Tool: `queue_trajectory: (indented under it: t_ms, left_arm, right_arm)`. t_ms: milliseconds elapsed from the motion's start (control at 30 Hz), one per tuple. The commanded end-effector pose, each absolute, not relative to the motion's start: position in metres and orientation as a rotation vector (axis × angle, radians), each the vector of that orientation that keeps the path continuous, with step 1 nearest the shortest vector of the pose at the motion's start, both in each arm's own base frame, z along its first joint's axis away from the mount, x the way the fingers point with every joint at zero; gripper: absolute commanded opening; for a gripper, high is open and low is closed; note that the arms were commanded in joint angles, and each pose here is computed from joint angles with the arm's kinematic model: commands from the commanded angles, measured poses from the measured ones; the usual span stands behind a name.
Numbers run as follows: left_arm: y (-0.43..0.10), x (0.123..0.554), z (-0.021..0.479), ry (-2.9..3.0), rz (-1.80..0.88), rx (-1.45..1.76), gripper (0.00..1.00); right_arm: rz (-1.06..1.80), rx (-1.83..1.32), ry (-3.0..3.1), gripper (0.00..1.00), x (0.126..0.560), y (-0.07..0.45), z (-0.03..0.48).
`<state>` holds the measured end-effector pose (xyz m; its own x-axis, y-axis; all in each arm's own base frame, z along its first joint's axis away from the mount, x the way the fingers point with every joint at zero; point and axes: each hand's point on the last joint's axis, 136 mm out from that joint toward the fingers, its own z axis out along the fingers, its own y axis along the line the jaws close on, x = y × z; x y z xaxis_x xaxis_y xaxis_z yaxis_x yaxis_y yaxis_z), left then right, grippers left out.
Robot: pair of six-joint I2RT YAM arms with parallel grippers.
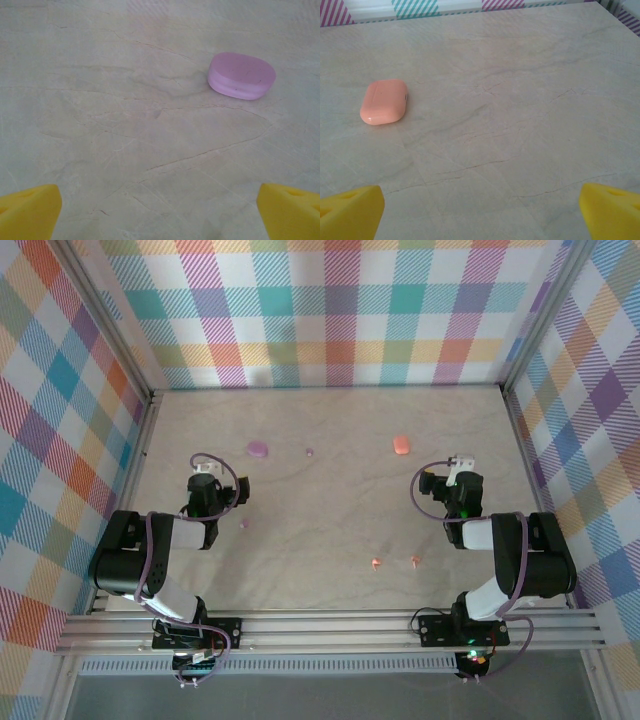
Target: Insert the wireless bluetooth earbuds into the charging case
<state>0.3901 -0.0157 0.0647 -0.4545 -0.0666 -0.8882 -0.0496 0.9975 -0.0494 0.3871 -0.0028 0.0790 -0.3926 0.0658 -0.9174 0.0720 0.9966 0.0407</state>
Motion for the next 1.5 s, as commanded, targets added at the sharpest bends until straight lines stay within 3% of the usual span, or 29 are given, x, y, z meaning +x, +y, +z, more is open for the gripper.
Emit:
queue_trajectory:
  t_ms: [0,600,733,867,1000,1133,1300,1467]
  left_arm:
    - [-0.013,0.399,0.079,1.994,-0.019,-0.077,1.00]
    - [-0.011,0.398,0.082,1.992,-0.011,-0.091,1.00]
    - [-0.003,0.397,0.104,2.012,0.024,-0.133,1.00]
    - [-0.003,0.397,0.134,2.022,0.005,-0.172,1.00]
    - [-0.016,0.409,0.159,2.070,-0.089,-0.172,1.00]
    - [-0.029,0.429,0.165,2.239,-0.175,-0.206,0.98]
    - [-0.039,0.450,0.174,2.291,-0.290,-0.335,0.90]
    - [-0.047,0.470,0.145,2.466,-0.362,-0.572,0.72]
  right_arm:
    - [0.019,0.099,1.920,1.00,0.395,0.000,0.094]
    - [0.044,0.061,1.926,1.00,0.395,0.006,0.095]
    - [0.138,-0.063,2.028,1.00,0.396,0.029,0.105]
    - [0.207,0.100,2.176,0.99,0.402,0.027,0.121]
    - [0.376,0.222,2.268,0.92,0.414,0.045,0.130]
    - [0.457,0.101,2.302,0.88,0.430,0.095,0.136]
    - [0.449,-0.410,2.358,0.88,0.450,0.210,0.123]
    - [0.570,-0.556,2.330,0.84,0.460,0.288,0.125]
